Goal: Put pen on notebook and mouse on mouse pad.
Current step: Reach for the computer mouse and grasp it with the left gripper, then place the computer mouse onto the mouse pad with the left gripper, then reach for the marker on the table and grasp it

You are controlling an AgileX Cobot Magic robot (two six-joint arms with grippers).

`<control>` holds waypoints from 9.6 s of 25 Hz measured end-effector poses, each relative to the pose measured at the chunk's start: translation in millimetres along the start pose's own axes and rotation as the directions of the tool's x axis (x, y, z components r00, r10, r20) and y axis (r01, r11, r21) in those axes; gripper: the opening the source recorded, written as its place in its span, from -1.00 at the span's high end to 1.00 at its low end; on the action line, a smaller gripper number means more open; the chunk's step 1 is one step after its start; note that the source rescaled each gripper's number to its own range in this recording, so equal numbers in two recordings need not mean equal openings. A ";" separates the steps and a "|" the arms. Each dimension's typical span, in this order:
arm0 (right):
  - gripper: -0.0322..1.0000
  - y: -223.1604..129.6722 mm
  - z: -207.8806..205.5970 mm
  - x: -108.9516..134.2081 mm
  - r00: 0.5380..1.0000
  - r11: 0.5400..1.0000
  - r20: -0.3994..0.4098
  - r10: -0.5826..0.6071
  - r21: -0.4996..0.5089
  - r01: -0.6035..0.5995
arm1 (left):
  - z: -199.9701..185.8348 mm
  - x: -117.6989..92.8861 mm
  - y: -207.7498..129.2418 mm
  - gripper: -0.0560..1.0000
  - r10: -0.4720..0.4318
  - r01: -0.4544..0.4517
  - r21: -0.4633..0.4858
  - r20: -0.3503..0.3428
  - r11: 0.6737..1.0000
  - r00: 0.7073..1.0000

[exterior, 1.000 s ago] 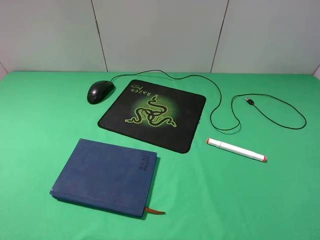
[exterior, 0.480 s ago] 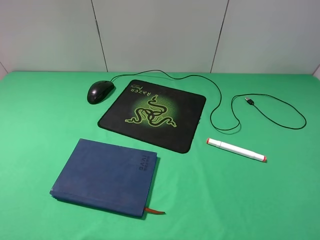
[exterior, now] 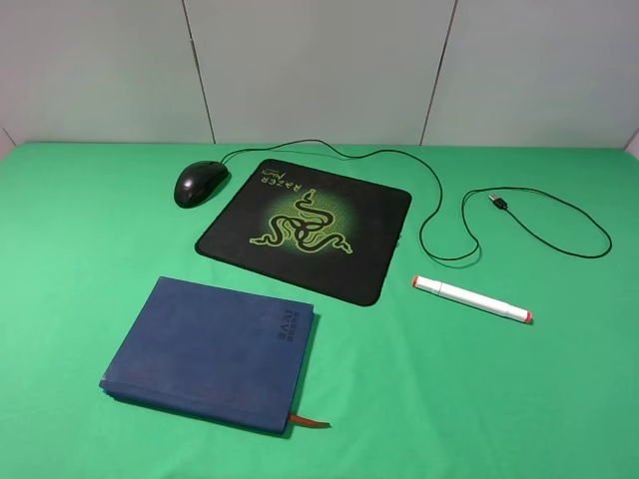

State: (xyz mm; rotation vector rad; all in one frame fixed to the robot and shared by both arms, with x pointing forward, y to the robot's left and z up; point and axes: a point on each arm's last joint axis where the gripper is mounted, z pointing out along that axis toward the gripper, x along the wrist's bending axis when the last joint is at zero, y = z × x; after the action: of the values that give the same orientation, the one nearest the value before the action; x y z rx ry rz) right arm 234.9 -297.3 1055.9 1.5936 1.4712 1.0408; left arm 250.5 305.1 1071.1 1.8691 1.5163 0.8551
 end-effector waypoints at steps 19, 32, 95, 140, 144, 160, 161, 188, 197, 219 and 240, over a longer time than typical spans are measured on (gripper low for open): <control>-1.00 0.0 0.0 0.0 1.000 1.000 0.000 0.000 0.000 0.000 | 174.6 7.1 184.5 -0.91 -0.023 -0.007 0.404 0.069 0.915 0.997; -1.00 0.0 0.0 0.1 1.000 1.000 -0.001 0.000 0.000 0.000 | 324.4 -0.3 218.5 -0.91 -0.030 -0.025 0.528 0.096 0.849 0.995; -1.00 0.0 0.0 0.1 1.000 1.000 -0.001 0.001 0.000 -0.001 | 484.2 -51.6 181.5 0.89 0.038 -0.112 0.524 0.151 0.844 0.988; -1.00 0.0 0.0 0.3 1.000 1.000 -0.003 0.002 0.000 -0.002 | 443.6 -233.0 169.5 0.89 -0.003 -0.076 0.560 0.138 0.825 0.990; -1.00 0.0 0.0 0.3 1.000 1.000 -0.003 0.002 0.000 -0.002 | 444.7 -234.9 165.6 0.89 -0.025 -0.063 0.581 0.142 0.812 0.989; -1.00 0.0 0.0 0.3 1.000 1.000 -0.004 0.002 0.000 -0.002 | 444.7 -235.0 165.6 -0.98 -0.026 -0.063 0.581 0.143 0.812 0.989; -1.00 0.0 0.0 0.3 1.000 1.000 -0.004 0.002 0.000 -0.002 | 444.7 -235.0 165.6 -0.98 -0.026 -0.063 0.581 0.143 0.812 0.989; -1.00 0.0 0.0 0.3 1.000 1.000 -0.004 0.002 0.000 -0.002 | 242.6 -160.2 294.7 -0.99 0.070 -0.117 0.393 0.133 0.912 0.989; -1.00 0.0 0.0 0.3 1.000 1.000 -0.004 0.002 0.000 -0.002 | 138.4 -121.0 308.2 -0.99 0.166 -0.218 0.209 0.240 0.953 0.957; -1.00 0.0 0.0 0.3 1.000 1.000 -0.004 0.002 0.000 -0.002 | -44.1 -25.4 184.8 -1.00 0.158 -0.152 -0.046 0.367 0.987 0.917; -1.00 0.0 0.0 0.3 1.000 1.000 -0.004 0.002 0.000 -0.002 | -15.2 3.0 17.3 -1.00 -0.084 0.085 -0.013 0.042 0.996 0.996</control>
State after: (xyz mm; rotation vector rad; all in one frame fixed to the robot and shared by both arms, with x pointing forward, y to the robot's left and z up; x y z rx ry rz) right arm 234.9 -297.0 1055.9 1.5947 1.4724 1.0455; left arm 249.6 305.5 1094.3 1.7880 1.5481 0.7825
